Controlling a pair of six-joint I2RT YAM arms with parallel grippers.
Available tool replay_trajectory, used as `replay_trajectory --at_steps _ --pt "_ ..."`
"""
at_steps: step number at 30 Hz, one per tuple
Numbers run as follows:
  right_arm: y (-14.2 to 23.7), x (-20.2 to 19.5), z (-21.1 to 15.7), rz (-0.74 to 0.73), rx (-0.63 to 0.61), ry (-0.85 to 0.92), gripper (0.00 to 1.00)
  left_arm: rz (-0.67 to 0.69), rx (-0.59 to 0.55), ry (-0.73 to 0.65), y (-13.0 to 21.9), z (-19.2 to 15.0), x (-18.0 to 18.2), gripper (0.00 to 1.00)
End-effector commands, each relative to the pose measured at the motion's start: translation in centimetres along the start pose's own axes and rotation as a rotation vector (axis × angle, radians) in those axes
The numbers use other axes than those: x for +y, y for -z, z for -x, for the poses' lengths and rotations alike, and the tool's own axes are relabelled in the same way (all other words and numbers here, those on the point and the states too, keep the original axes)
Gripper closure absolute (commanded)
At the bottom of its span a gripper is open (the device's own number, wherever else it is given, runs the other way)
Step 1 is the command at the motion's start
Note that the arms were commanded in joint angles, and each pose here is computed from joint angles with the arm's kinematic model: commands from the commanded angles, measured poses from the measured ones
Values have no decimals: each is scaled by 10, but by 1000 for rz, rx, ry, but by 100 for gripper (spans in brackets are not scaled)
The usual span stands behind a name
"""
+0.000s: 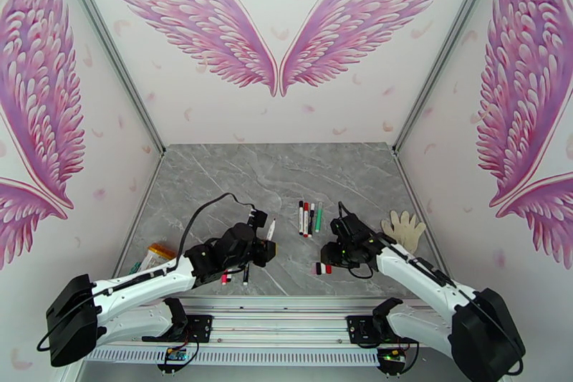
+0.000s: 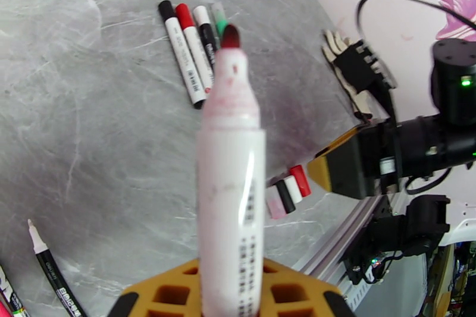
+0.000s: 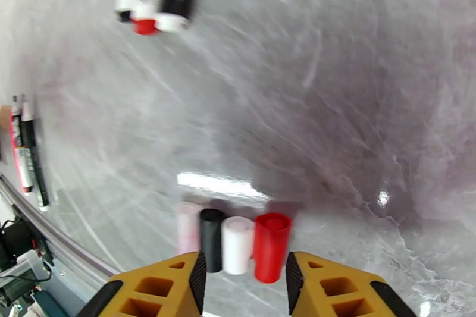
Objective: Open the pen caps
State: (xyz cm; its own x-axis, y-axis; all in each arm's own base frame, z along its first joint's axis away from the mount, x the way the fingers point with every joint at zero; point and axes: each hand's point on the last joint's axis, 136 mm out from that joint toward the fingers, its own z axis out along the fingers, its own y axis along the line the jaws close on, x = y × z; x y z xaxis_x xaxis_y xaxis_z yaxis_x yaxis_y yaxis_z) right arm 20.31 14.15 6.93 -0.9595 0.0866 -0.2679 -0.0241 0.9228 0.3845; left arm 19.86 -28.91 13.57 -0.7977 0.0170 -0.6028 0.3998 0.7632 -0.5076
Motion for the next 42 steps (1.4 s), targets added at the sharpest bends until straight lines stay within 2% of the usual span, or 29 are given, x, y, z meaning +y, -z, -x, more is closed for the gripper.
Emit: replay_trajectory --at_steps 1,10,15,21,32,42 --pt "19 24 9 96 -50 22 49 94 -6 -15 -1 4 6 100" --pt "54 82 9 459 -142 112 0 330 -4 20 -8 -18 28 100" --pt "63 101 1 594 -115 138 1 466 -5 23 -8 -34 45 99" --pt "63 98 0 576 -123 151 1 615 42 -20 -14 -49 58 98" --pt "61 95 1 552 -122 149 1 794 120 -85 -26 -64 78 93" --pt "60 95 5 537 -124 141 1 868 156 -96 -26 -71 95 87"
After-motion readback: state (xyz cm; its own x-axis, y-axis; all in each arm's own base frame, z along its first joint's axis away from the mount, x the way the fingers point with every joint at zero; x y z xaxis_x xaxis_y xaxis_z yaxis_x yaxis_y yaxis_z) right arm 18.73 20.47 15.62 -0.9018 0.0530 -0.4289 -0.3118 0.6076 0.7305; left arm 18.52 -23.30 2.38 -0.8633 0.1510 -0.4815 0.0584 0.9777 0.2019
